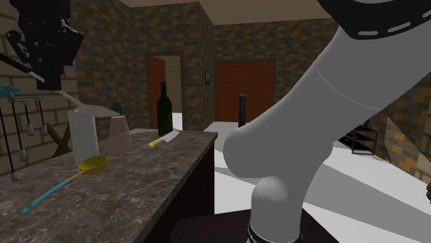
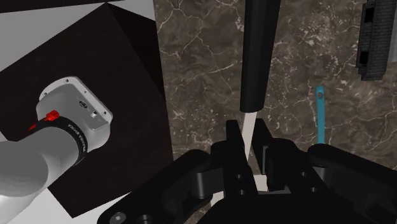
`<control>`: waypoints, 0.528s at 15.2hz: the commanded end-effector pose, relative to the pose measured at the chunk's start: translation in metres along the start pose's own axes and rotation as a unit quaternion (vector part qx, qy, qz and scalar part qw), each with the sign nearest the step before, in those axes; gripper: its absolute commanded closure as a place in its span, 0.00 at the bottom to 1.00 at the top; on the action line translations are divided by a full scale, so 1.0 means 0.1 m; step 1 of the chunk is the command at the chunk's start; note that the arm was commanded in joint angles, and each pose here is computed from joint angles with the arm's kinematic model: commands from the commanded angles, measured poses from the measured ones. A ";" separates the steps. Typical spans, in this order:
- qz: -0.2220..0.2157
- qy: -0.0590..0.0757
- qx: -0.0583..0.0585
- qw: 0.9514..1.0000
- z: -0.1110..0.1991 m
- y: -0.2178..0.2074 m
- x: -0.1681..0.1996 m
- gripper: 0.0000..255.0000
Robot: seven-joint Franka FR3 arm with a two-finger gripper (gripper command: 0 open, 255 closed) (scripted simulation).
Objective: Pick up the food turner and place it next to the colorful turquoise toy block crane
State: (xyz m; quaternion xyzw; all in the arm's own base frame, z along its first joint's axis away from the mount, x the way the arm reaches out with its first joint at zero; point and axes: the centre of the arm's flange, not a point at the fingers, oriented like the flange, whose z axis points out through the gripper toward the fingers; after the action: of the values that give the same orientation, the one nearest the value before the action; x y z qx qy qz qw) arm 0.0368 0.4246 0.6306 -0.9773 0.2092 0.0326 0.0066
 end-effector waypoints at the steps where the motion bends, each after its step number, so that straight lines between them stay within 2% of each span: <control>1: 0.000 0.000 0.000 1.000 0.10 0.00 0.01 1.00; 8: 0.000 0.000 0.000 1.000 0.47 0.00 0.03 1.00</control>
State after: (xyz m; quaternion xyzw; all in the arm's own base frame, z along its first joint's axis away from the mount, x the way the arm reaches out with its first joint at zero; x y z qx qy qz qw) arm 0.0376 0.4251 0.5884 -0.9773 0.2092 0.0326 0.0067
